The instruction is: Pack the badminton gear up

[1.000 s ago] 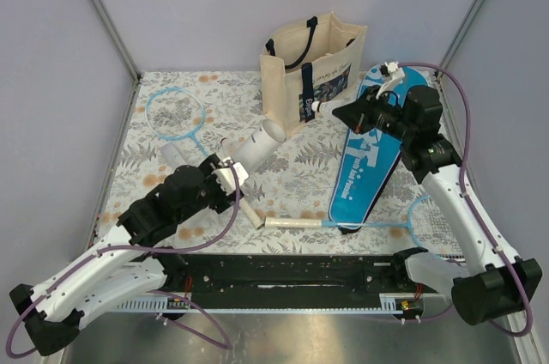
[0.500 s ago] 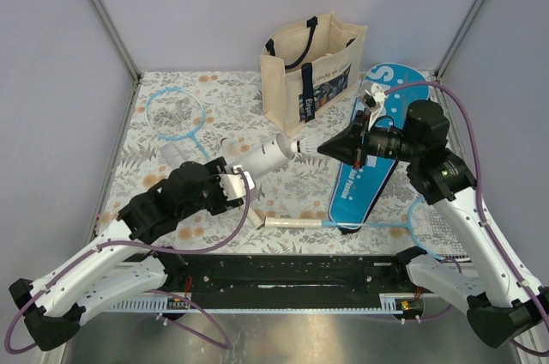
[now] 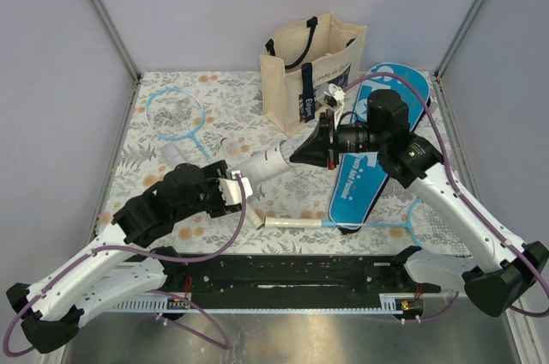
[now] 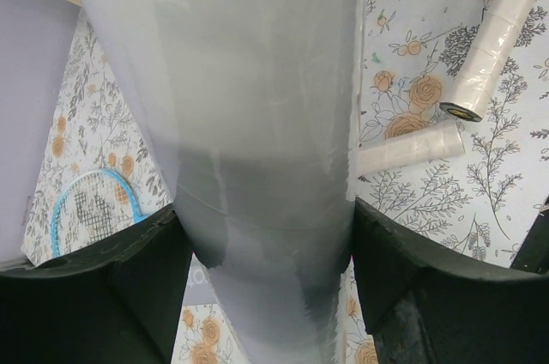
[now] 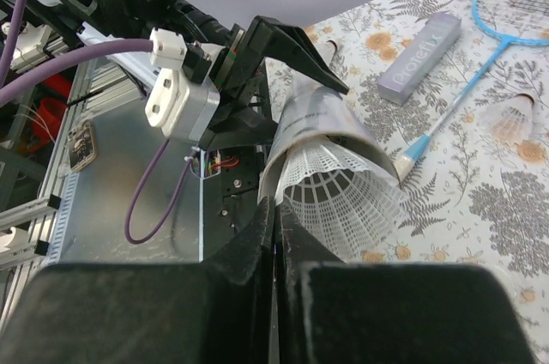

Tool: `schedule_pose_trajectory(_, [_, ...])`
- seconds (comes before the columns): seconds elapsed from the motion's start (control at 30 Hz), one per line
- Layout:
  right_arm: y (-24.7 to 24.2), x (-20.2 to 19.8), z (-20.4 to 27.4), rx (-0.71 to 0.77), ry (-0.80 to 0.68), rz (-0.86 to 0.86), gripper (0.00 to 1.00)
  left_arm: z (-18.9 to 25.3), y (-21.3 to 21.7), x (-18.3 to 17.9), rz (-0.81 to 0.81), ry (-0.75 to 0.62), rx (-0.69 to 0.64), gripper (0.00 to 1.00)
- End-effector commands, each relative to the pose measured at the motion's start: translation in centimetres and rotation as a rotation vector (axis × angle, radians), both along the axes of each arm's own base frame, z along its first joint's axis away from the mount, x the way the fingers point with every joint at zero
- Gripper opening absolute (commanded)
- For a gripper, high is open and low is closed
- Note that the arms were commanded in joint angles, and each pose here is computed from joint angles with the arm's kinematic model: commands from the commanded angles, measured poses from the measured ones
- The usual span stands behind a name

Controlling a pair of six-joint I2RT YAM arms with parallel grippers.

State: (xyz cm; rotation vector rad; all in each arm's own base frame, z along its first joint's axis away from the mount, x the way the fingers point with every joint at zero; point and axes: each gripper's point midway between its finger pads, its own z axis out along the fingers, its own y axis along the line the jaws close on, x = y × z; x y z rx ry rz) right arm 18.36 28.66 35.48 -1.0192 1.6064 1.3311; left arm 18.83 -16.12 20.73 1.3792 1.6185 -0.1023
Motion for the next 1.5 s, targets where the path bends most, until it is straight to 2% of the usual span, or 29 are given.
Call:
schedule_pose_trajectory(0.0, [1.7, -0.3, 2.2, 0.039, -0.083, 0.050, 0.00, 3.9, -1.4, 0.0, -0.059, -0.083, -0.091, 0.46])
schedule_pose_trajectory(0.43, [4.3, 0.4, -0.5, 0.019, 0.001, 0.061, 0.00, 4.2, -1.6, 0.1, -0.052, -0.085, -0.121, 0.46])
schedule_pose_trajectory(0.57, [4.3, 0.4, -1.1, 0.013, 0.033, 0.052, 0.07, 4.3, -1.6, 0.3, -0.039, -0.091, -0.130, 0.46])
schedule_pose_trajectory(0.73, [4.2, 1.2, -1.3, 0.005, 0.095, -0.020, 0.26, 3.9, -1.4, 0.4, -0.030, -0.092, -0.129, 0.46])
schedule_pose_trajectory(0.83, [3.5, 2.3, -0.1, 0.026, 0.114, -0.130, 0.43, 3.4, -0.7, 1.0, 0.019, -0.102, -0.107, 0.46])
schedule_pose_trajectory(0.9, [2.5, 3.5, 1.1, 0.045, 0.136, -0.214, 0.49, 2.9, -0.4, 1.3, 0.043, -0.113, -0.097, 0.46])
schedule_pose_trajectory(1.07, [-1.3, 6.4, 2.4, 0.087, 0.233, -0.406, 0.52, 2.8, 0.4, 1.7, 0.111, -0.124, -0.118, 0.47])
schedule_pose_trajectory(1.2, [-5.3, 9.1, 2.3, 0.116, 0.215, -0.601, 0.55, 2.8, 0.9, 2.1, 0.169, -0.125, -0.154, 0.47])
schedule_pose_trajectory(1.33, [-11.0, 13.5, 0.4, 0.080, 0.207, -0.931, 0.56, 3.5, 0.9, 2.4, 0.227, -0.114, -0.233, 0.46])
schedule_pose_trajectory(1.47, [-19.4, 17.8, -2.9, -0.066, 0.164, -1.348, 0.56, 4.7, 0.2, 2.1, 0.257, -0.078, -0.366, 0.47])
